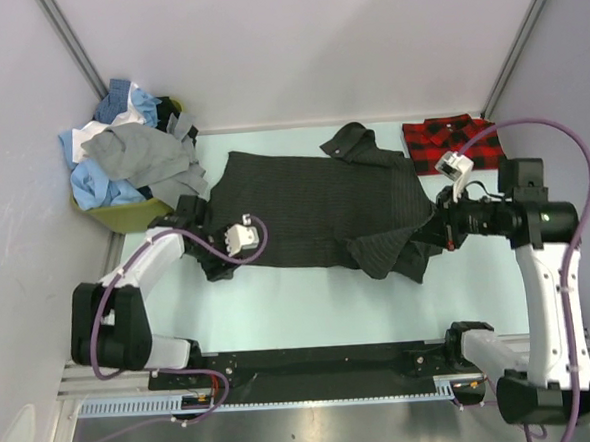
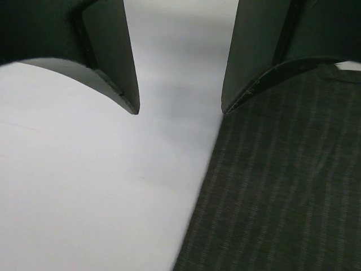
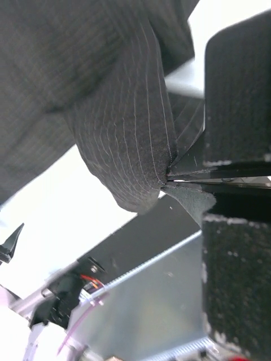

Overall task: Fold and stack the long sleeve shirts
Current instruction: Fold the shirt

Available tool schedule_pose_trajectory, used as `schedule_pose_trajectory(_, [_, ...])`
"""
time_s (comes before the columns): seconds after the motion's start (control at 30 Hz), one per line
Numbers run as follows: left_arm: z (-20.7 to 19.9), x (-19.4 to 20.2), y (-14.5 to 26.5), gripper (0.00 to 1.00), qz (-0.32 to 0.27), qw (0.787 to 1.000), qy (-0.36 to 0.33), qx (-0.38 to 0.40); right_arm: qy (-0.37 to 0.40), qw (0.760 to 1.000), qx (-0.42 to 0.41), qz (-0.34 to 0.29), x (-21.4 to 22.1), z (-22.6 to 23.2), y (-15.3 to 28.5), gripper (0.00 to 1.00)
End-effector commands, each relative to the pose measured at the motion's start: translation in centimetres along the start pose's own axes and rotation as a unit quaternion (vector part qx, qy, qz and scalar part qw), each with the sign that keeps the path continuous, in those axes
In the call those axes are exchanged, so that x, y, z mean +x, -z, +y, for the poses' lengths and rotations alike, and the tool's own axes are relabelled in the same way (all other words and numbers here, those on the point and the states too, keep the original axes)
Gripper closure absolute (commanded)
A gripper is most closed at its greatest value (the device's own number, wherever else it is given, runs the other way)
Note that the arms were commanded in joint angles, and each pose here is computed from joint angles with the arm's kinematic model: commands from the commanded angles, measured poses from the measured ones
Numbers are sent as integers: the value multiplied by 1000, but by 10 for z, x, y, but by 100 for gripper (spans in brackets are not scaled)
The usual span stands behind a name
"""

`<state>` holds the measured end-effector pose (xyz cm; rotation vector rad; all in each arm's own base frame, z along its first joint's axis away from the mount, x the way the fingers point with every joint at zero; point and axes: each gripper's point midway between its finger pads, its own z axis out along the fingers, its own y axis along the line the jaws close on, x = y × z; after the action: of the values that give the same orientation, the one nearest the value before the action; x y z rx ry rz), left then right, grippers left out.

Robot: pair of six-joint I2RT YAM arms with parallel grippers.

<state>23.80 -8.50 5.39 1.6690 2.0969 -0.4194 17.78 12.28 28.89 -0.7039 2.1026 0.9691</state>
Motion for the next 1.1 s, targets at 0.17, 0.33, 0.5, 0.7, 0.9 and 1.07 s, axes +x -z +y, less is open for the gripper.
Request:
schedule_pose_trajectory(0.17, [83,-34,6,32,-34,998,-47,-38,52,990,105,-73,-8,42,45,100])
schedule_pose_trajectory(0.33, [114,-39,-5,31,-27,998,-39,-32,37,986,135,-96,-9,38,49,100])
schedule_pose_trajectory(0.5, [111,-28,-16,31,-4,999,-48,8,36,985,142,-94,-9,35,50,100])
schedule_pose_trajectory(0.7, [82,-23,-16,38,-2,996,-57,75,35,984,144,-94,-9,34,50,100])
schedule_pose_trajectory(0.9, [59,-22,1,75,-7,994,-56,98,40,979,180,-91,-7,26,57,100])
schedule_pose_trajectory(1.07, [33,-27,27,100,-15,996,-54,76,38,971,218,-90,-7,19,66,100])
